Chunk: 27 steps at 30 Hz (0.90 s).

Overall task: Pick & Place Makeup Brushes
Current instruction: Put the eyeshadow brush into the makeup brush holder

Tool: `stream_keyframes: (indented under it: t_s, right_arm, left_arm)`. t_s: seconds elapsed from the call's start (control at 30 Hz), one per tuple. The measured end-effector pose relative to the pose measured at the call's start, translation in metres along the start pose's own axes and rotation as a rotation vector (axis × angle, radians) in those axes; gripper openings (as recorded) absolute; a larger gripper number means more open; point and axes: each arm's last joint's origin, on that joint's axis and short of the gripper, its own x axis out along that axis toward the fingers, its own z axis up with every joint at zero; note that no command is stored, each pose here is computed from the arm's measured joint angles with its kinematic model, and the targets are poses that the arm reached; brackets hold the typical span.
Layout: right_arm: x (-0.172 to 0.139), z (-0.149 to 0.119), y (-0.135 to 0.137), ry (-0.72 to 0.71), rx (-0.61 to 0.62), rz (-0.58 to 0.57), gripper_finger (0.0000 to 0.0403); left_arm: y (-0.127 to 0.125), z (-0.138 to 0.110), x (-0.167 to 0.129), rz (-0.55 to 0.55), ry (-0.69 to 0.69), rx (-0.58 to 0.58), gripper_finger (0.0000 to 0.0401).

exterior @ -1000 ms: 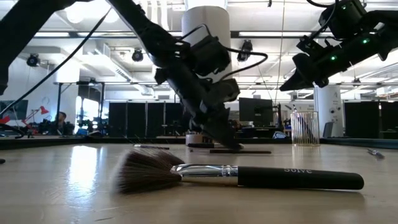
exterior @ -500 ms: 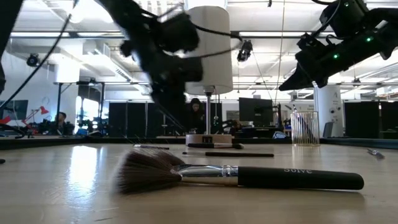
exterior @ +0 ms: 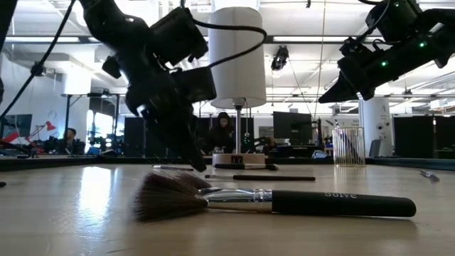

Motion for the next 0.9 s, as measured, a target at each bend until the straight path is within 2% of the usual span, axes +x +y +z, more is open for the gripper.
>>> stream_keyframes:
  t_s: [0.37,0.5,0.6,0.73,0.9]
  right_arm:
    - [0.0,0.0,0.001,0.001,-0.003,0.005,0.0008]
    - [-0.002,-0.001,0.005,0.001,-0.012,0.03,0.0008]
    - [-0.004,-0.002,0.011,0.005,-0.011,0.082,0.0009]
    - [-0.007,0.0,0.025,0.026,0.022,0.202,0.0009]
    - [-0.009,0.004,0.049,0.104,0.009,0.299,0.0024]
  left_arm:
    - [-0.01,-0.002,0.018,0.048,0.009,0.019,0.0075]
    - [-0.009,-0.006,0.02,0.066,0.019,0.0,0.0049]
    - [-0.009,-0.008,0.02,0.092,0.032,-0.004,0.0011]
    - [-0.007,-0.002,0.014,0.096,0.028,-0.03,0.0002]
    - [0.003,0.011,-0.001,0.012,0.056,-0.184,0.0]
